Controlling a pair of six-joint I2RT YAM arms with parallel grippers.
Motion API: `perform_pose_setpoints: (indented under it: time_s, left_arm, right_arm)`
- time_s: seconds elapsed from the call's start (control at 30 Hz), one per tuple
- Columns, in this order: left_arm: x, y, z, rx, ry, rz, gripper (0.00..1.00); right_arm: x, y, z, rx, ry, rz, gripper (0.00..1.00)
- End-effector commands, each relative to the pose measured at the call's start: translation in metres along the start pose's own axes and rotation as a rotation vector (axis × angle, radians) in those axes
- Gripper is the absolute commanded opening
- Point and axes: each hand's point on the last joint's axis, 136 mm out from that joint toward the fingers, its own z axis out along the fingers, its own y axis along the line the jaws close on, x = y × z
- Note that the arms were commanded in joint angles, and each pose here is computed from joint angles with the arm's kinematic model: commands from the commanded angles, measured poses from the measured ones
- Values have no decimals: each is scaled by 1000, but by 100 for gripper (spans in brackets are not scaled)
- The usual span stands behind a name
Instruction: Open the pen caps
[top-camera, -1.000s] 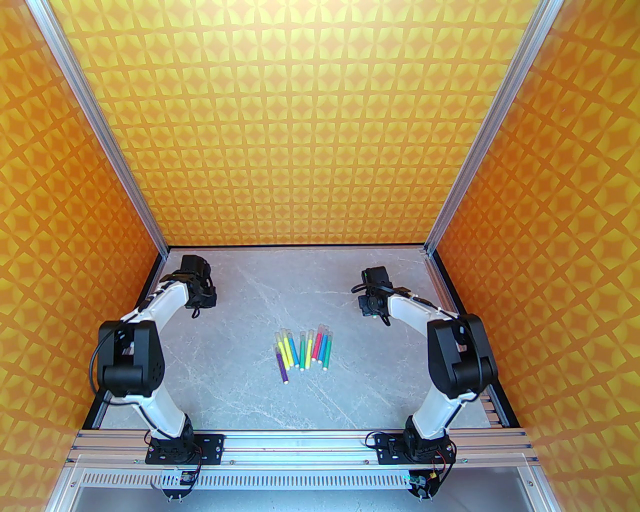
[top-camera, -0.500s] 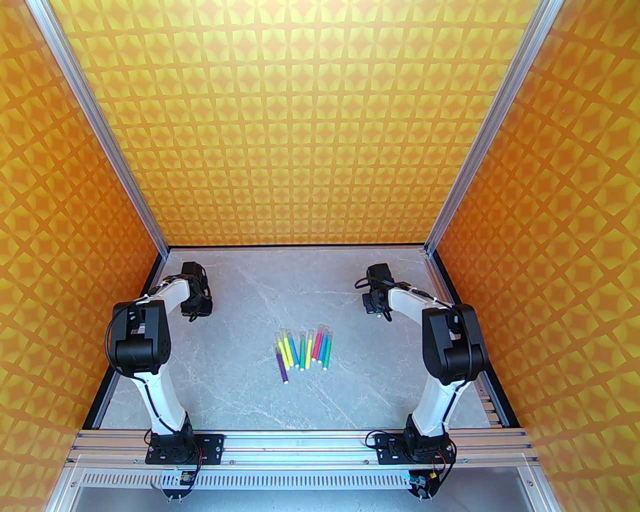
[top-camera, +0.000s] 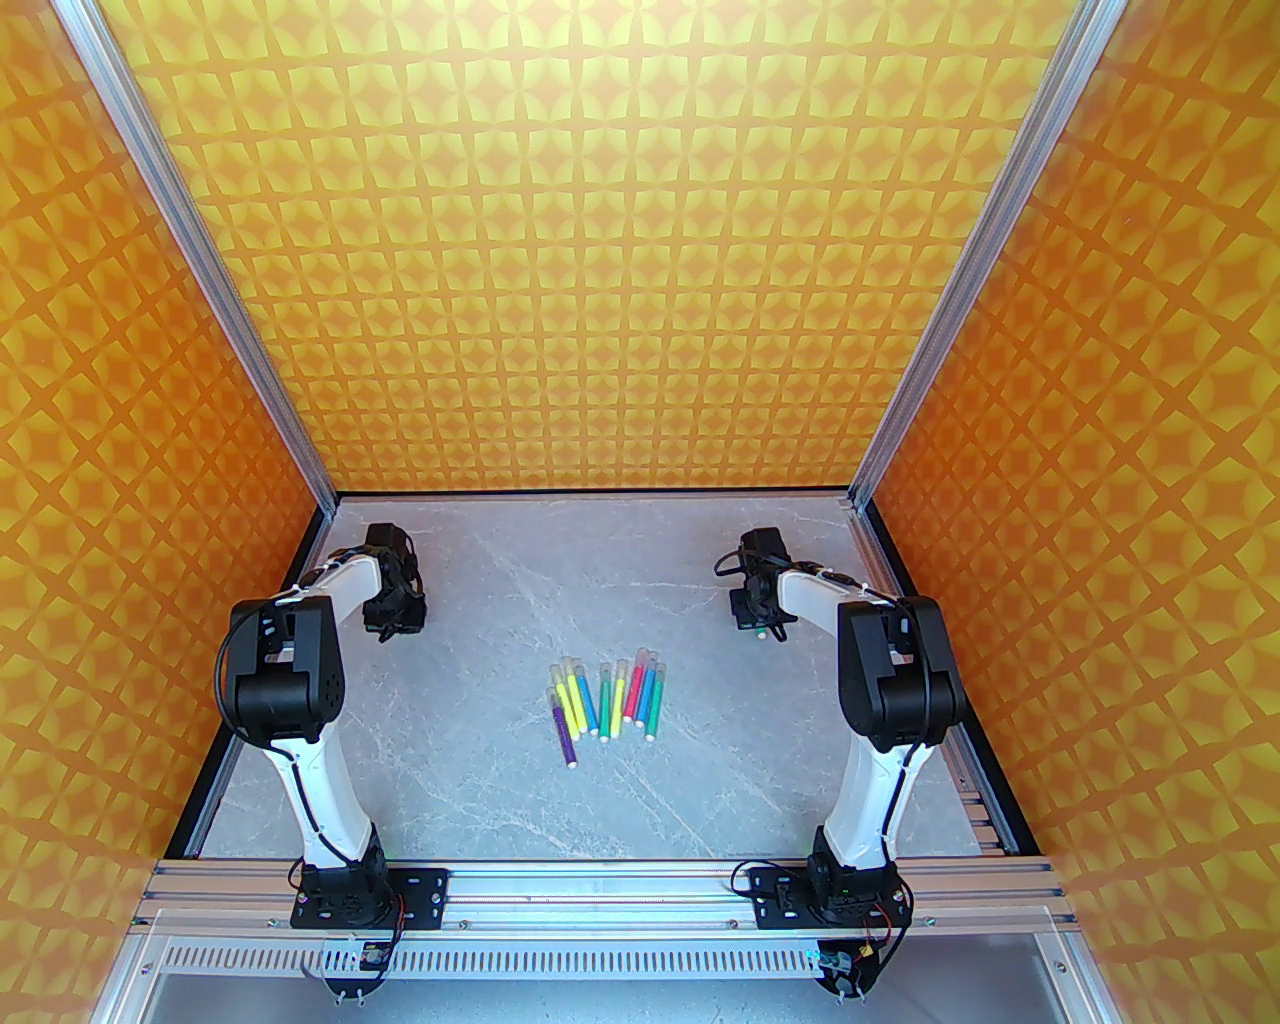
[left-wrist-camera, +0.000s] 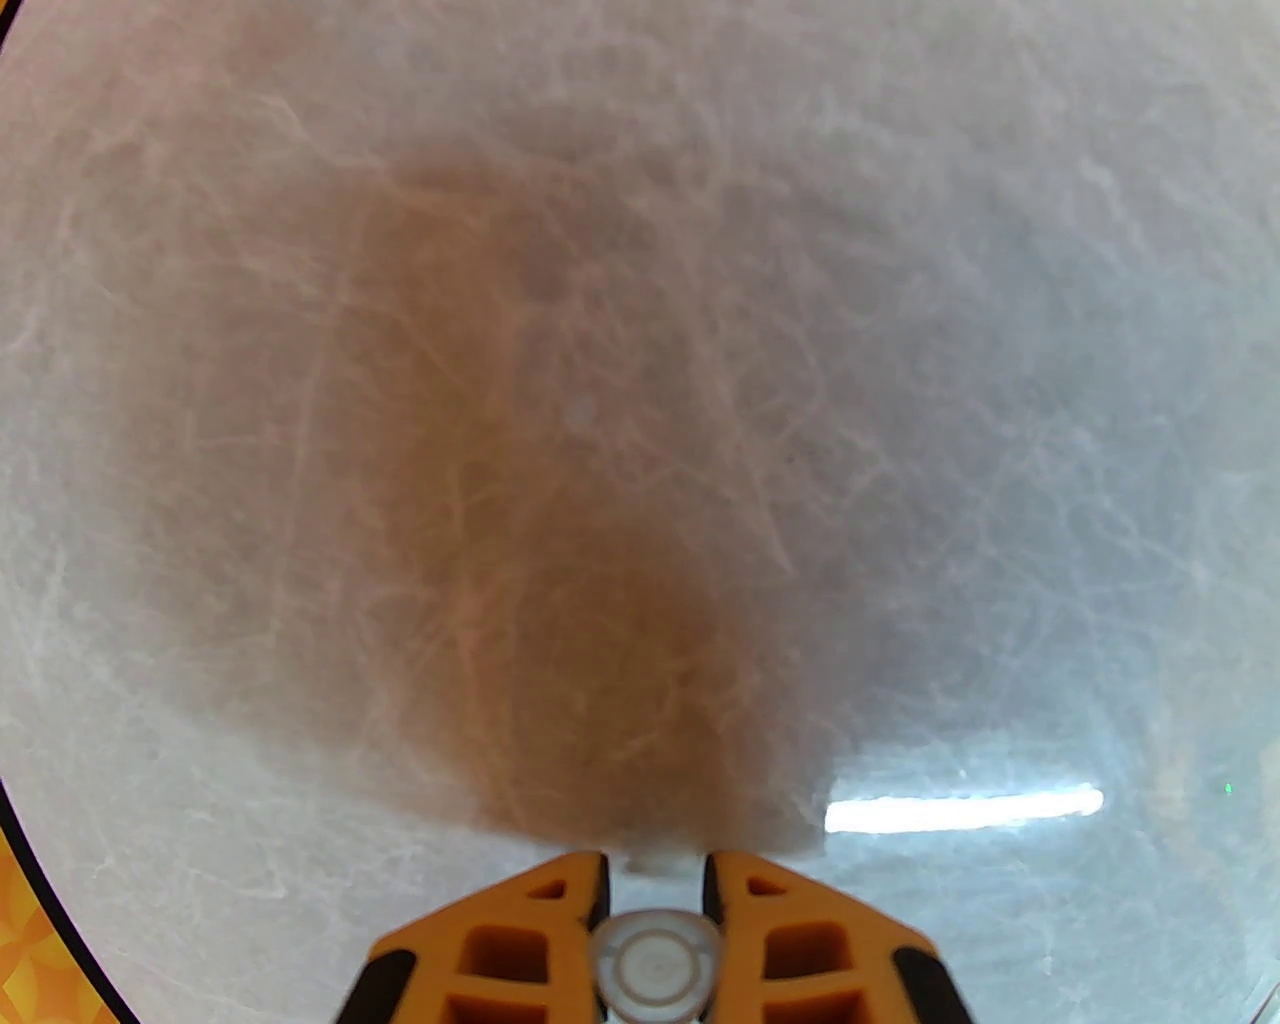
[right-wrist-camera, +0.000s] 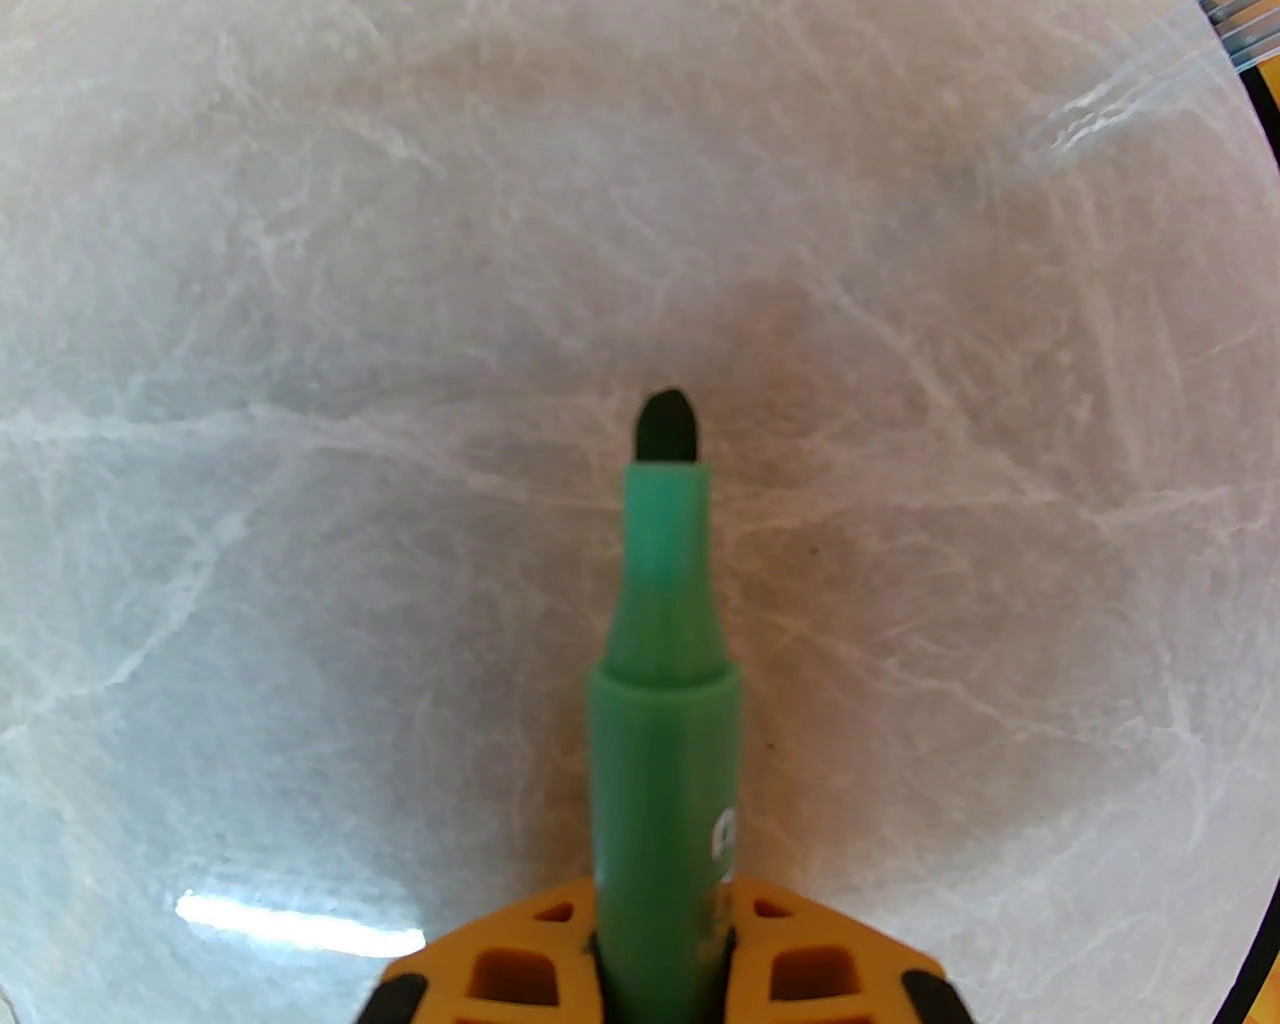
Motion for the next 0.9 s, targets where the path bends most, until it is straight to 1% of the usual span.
perform_pose_setpoints:
  time_s: [0.0, 0.27, 0.47, 0.7, 0.87]
  left_arm:
    - [0, -2, 3, 19, 23, 13, 9]
    - [4, -4, 14, 24, 42, 13, 15]
    - [5, -5, 17, 29, 47, 9, 23]
    - [4, -5, 16, 31, 36, 7, 34]
    - [0, -8, 12, 46, 14, 4, 37]
  right_arm:
    - [-1, 0, 4, -11, 16, 25, 16]
    - [4, 0, 10, -17, 29, 32, 18]
    - [5, 1, 11, -22, 33, 36, 21]
    - [5, 1, 11, -26, 31, 41, 24]
    - [5, 2, 11, -28, 33, 40, 26]
